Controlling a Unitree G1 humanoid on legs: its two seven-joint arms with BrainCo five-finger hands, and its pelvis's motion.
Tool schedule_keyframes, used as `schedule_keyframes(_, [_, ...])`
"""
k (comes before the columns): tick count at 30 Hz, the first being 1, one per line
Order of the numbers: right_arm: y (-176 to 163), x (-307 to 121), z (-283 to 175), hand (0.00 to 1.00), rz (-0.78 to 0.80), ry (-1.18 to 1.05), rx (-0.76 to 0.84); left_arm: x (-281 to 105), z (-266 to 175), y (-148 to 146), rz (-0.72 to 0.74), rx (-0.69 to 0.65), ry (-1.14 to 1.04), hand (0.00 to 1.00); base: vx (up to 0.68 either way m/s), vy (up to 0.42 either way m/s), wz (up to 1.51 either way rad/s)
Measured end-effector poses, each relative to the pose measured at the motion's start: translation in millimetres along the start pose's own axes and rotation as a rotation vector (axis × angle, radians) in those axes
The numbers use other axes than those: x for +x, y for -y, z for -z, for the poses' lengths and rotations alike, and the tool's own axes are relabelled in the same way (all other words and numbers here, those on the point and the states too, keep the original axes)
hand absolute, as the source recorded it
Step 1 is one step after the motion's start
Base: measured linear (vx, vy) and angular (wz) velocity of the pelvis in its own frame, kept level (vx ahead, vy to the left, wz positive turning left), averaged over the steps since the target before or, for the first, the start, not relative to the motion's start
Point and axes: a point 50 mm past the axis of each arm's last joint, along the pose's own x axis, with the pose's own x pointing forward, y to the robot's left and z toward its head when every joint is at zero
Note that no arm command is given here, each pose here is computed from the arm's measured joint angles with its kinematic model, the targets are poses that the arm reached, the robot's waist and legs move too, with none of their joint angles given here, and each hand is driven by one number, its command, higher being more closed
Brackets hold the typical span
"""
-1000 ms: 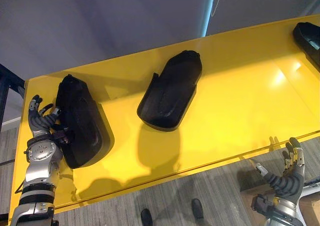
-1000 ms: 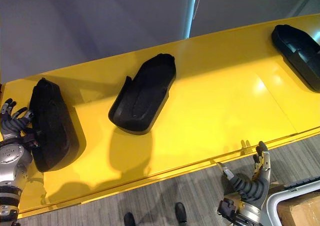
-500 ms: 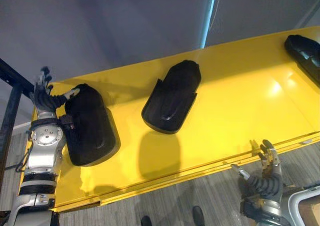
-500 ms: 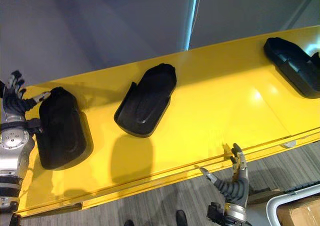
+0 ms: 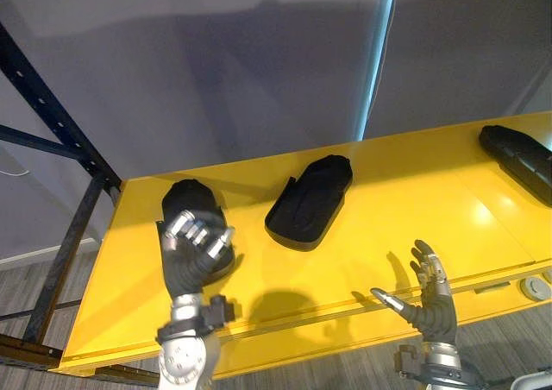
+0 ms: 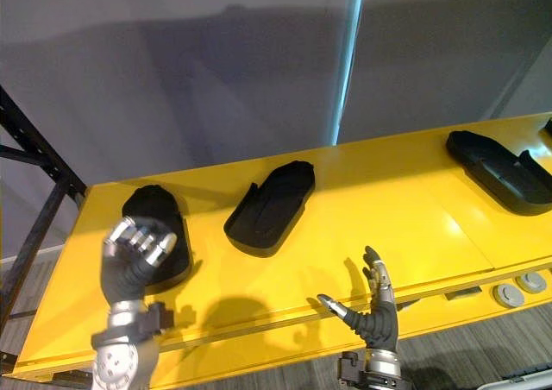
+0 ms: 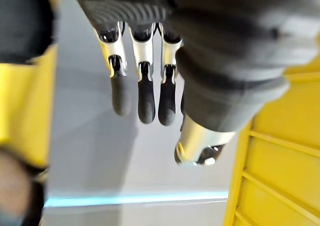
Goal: Walk over and take plastic housings, then place them on the shelf
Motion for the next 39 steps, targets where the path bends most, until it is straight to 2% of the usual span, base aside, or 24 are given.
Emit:
schedule_keyframes(9, [-6.5,2.2,4.7,0.0,-0.061,-0.003,-0.007,-21.6,12.3,-2.2,0.054,-0.008,-0.121,1.0,0.02,0.003,0.09])
schedule_keyframes(12, [-12.0,2.1,4.0,0.0,-0.082,0.0,0.007,-23.2,19.6,-4.4,0.049,0.012,-0.16,1.0,0.02,0.008,0.01])
schedule_keyframes(14, [-13.4,1.8,4.1,0.0,-0.093,-0.001,0.01,-23.7,25.8,-9.6,0.038,0.07,-0.188,1.0,0.0,0.0,0.0])
schedule_keyframes(21, [-12.9,2.5,5.9,0.0,-0.09,-0.006,0.007,-17.1,36.7,-38.8,-0.1,0.229,-0.222,1.0,0.0,0.002,-0.01])
schedule_keyframes(39, [-16.0,8.0,8.5,0.0,-0.091,-0.01,0.056,13.9,44.1,-66.4,-0.287,0.282,-0.195,1.0,0.03,0.001,-0.04])
